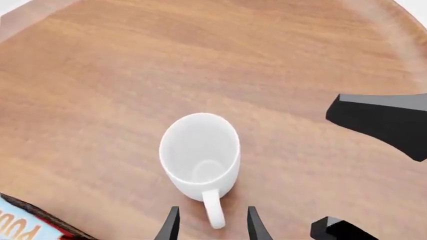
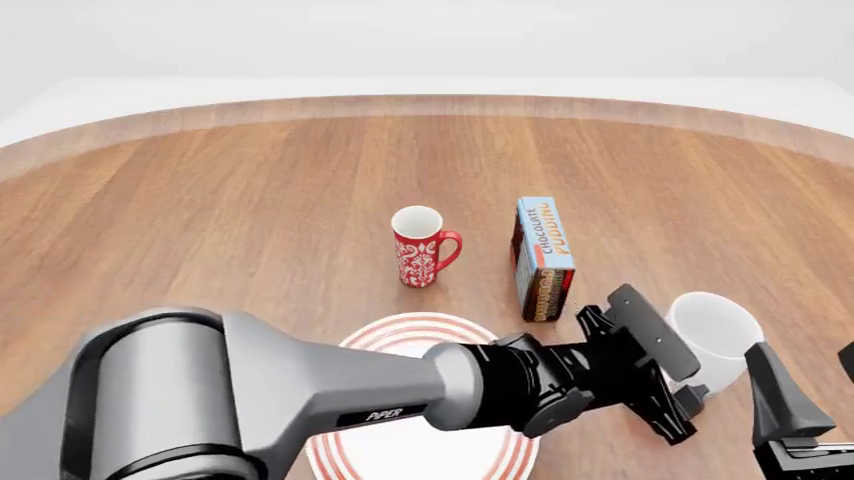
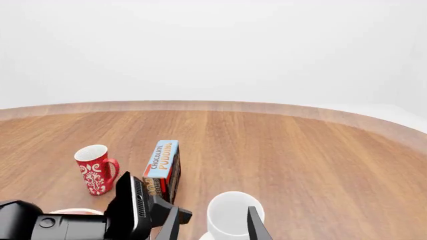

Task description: Pick up the white mug and put it on the plate, and put the chocolate pudding to the right of the plate.

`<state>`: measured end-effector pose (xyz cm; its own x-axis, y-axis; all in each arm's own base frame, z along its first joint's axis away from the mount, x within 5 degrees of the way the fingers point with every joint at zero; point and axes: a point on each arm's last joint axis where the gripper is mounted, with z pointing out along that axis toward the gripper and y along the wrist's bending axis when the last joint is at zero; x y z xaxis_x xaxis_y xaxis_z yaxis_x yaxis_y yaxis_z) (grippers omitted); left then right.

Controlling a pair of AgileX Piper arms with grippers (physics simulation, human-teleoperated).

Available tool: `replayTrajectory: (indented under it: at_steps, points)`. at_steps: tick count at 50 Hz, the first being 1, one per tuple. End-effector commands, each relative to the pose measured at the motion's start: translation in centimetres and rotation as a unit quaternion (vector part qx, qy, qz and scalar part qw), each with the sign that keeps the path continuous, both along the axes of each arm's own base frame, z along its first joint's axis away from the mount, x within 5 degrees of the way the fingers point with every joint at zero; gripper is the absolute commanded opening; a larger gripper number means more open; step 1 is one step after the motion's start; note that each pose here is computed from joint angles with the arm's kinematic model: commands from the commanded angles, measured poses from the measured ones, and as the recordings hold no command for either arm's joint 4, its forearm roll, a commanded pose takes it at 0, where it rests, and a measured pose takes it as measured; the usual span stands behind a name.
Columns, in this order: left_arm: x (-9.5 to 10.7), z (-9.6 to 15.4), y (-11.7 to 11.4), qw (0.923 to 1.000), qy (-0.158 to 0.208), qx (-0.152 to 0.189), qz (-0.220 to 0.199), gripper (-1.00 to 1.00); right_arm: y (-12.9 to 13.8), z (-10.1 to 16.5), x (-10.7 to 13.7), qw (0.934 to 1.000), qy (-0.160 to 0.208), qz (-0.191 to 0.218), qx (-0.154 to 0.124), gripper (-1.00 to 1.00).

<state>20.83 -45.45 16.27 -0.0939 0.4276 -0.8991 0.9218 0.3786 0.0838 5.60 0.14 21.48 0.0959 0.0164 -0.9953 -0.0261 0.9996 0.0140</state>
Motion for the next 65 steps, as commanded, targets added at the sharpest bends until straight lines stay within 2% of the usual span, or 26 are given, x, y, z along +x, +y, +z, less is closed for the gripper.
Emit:
replayTrajectory:
  at_steps: [1,23,24,31,65]
  points:
    - [-0.2,-0.9,-0.5,1.0,0.007,0.003,-0.002,1.0,0.0,0.0,0.0,1.0,0.0,0.0,0.0,1.0]
    - [0.0,-1.8,-0.7,0.9999,0.013,0.008,0.002,1.0,0.0,0.0,0.0,1.0,0.0,0.0,0.0,1.0]
    - [0.8,-2.5,-0.8,0.9997,0.017,0.012,0.009,1.0,0.0,0.0,0.0,1.0,0.0,0.0,0.0,1.0]
    - [0.7,-3.2,-1.2,0.9996,0.022,0.015,0.009,1.0,0.0,0.0,0.0,1.0,0.0,0.0,0.0,1.0]
    - [0.6,-3.8,-1.4,0.9995,0.026,0.017,0.008,1.0,0.0,0.0,0.0,1.0,0.0,0.0,0.0,1.0]
